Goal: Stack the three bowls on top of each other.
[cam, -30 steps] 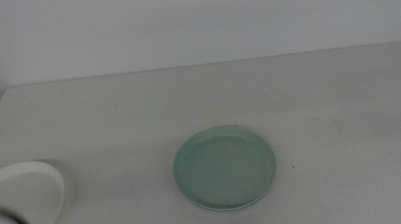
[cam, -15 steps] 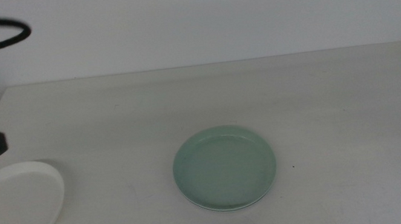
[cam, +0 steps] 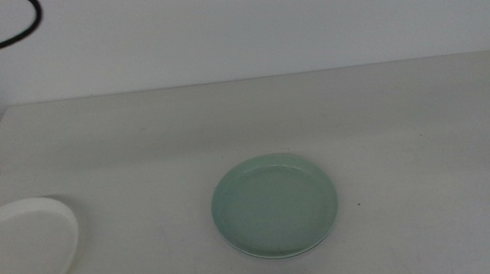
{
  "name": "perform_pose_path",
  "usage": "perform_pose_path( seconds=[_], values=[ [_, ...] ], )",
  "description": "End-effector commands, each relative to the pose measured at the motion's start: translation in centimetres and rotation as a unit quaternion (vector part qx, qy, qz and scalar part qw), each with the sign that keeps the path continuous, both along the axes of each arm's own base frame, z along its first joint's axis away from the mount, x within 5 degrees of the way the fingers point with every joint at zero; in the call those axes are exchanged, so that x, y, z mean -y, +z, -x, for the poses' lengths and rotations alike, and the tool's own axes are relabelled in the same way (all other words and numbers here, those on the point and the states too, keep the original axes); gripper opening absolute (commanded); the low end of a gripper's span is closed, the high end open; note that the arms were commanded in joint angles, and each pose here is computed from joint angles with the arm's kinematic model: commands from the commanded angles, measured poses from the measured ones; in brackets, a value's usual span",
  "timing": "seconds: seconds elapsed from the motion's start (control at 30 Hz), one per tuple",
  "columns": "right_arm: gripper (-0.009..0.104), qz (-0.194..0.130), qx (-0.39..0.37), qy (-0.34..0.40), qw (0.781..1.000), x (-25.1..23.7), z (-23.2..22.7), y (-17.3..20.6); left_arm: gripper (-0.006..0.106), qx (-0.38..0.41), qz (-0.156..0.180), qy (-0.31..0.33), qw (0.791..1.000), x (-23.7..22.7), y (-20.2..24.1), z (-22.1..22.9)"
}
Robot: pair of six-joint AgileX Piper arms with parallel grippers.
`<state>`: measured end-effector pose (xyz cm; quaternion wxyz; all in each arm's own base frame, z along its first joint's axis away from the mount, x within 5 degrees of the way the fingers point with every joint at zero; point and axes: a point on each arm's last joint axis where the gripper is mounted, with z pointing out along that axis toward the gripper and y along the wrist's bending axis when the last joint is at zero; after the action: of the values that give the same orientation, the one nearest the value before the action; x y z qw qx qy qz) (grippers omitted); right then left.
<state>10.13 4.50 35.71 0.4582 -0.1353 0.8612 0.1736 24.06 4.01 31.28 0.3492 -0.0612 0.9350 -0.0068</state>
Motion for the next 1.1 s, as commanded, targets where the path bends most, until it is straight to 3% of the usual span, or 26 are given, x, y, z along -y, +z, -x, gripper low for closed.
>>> perform_pose_path(
  seconds=[0.0, 0.17, 0.33, 0.5, 0.9, 0.97, 1.07],
  values=[
    [0.054, -0.013, 0.038, -0.011, 0.999, 0.1, -0.2, 1.2, 0.105, 0.017, 0.003, -0.011, 1.0, -1.5, 1.7, -1.1],
    [0.054, -0.013, 0.039, -0.011, 0.999, 0.1, -0.2, 1.2, 0.105, -0.036, 0.034, -0.066, 0.997, -6.9, 0.6, -2.1],
    [0.054, -0.013, 0.039, -0.011, 0.999, 0.1, -0.2, 1.2, 0.105, -0.029, 0.054, -0.034, 0.998, -10.4, -1.0, -3.8],
    [0.054, -0.013, 0.039, -0.011, 0.999, 0.1, -0.2, 1.2, 0.105, -0.067, 0.054, -0.049, 0.995, -11.6, -4.3, -5.4],
    [0.054, -0.013, 0.039, -0.011, 0.999, 0.1, -0.2, 1.2, 0.105, -0.158, 0.113, -0.042, 0.98, -13.4, -13.0, -7.7],
    [0.054, -0.013, 0.039, -0.011, 0.999, 0.1, -0.2, 1.2, 0.099, -0.166, 0.121, -0.042, 0.978, -13.4, -13.7, -7.8],
    [0.054, -0.013, 0.039, -0.011, 0.999, 0.1, -0.2, 1.2, 0.078, -0.173, 0.127, -0.045, 0.976, -13.3, -14.0, -7.8]
  ],
)
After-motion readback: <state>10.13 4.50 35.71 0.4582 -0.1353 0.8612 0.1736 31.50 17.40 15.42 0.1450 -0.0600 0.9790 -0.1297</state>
